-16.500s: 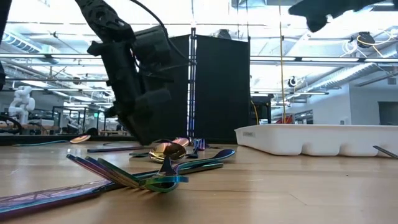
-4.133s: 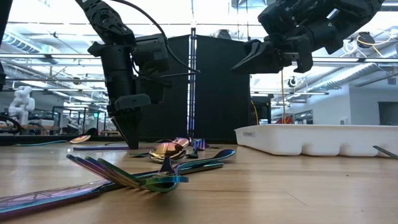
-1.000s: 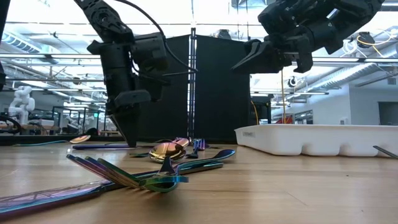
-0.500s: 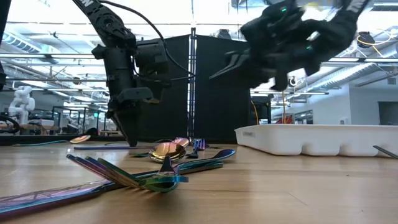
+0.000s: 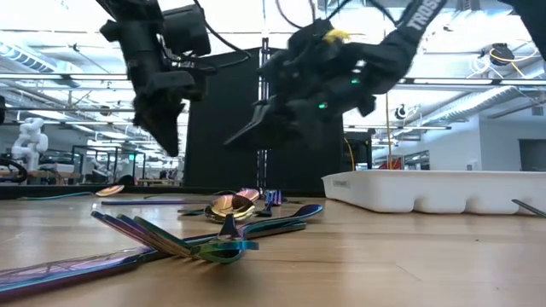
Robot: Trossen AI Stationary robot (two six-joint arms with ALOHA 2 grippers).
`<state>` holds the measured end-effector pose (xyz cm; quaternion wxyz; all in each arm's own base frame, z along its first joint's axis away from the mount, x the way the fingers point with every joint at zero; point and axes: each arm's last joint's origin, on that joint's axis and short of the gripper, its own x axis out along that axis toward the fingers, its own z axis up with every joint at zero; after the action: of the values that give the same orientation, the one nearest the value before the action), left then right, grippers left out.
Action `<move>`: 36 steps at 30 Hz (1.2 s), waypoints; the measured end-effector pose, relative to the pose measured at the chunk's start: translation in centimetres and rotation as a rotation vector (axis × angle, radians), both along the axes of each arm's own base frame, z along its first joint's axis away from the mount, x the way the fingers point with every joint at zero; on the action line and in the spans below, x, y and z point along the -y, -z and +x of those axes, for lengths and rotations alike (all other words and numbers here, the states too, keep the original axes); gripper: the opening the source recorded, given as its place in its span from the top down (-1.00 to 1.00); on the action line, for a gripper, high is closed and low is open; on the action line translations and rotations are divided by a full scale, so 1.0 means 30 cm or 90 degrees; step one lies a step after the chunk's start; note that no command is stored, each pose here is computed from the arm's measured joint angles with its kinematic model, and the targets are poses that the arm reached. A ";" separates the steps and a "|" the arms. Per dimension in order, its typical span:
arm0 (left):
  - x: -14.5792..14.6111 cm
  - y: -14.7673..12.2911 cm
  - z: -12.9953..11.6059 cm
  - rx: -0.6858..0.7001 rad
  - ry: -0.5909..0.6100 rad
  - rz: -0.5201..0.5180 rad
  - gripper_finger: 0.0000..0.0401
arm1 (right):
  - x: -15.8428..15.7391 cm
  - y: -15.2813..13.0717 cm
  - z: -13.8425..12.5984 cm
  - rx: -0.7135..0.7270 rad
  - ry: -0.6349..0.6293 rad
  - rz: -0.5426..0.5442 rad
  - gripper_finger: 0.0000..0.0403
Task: Sort silverware
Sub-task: Put the blue knife into the utensil organizer
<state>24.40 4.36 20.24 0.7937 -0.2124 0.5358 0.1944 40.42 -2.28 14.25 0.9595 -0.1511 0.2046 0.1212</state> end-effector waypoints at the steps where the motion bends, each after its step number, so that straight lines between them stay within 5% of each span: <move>1: 0.009 0.000 -0.003 -0.008 -0.005 0.004 0.88 | 0.001 -0.003 0.018 -0.005 0.002 0.003 1.00; 7: 0.047 -0.006 -0.023 -0.043 0.022 0.037 0.88 | 0.009 -0.011 0.144 -0.080 -0.034 0.016 0.82; 12: 0.031 -0.098 -0.105 -0.015 0.028 0.136 0.88 | 0.041 0.039 0.231 -0.122 -0.057 -0.001 0.49; 17: 0.021 -0.155 -0.229 0.133 -0.031 0.226 0.88 | 0.112 0.048 0.252 -0.112 -0.045 -0.018 0.23; 26: 0.043 0.004 -0.293 0.441 0.001 0.281 0.83 | 0.208 0.044 0.246 -0.071 -0.085 0.061 0.17; 30: 0.045 0.091 -0.302 0.488 0.022 0.344 0.66 | 0.224 0.075 0.246 -0.078 -0.074 0.063 0.20; 36: 0.029 0.140 -0.328 0.491 -0.048 0.434 0.32 | 0.254 0.054 0.252 -0.038 -0.058 0.064 0.21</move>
<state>14.56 3.50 16.05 0.9501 -0.0169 0.1018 0.2943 48.00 -9.89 12.64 0.9528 -0.1082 0.2200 0.1793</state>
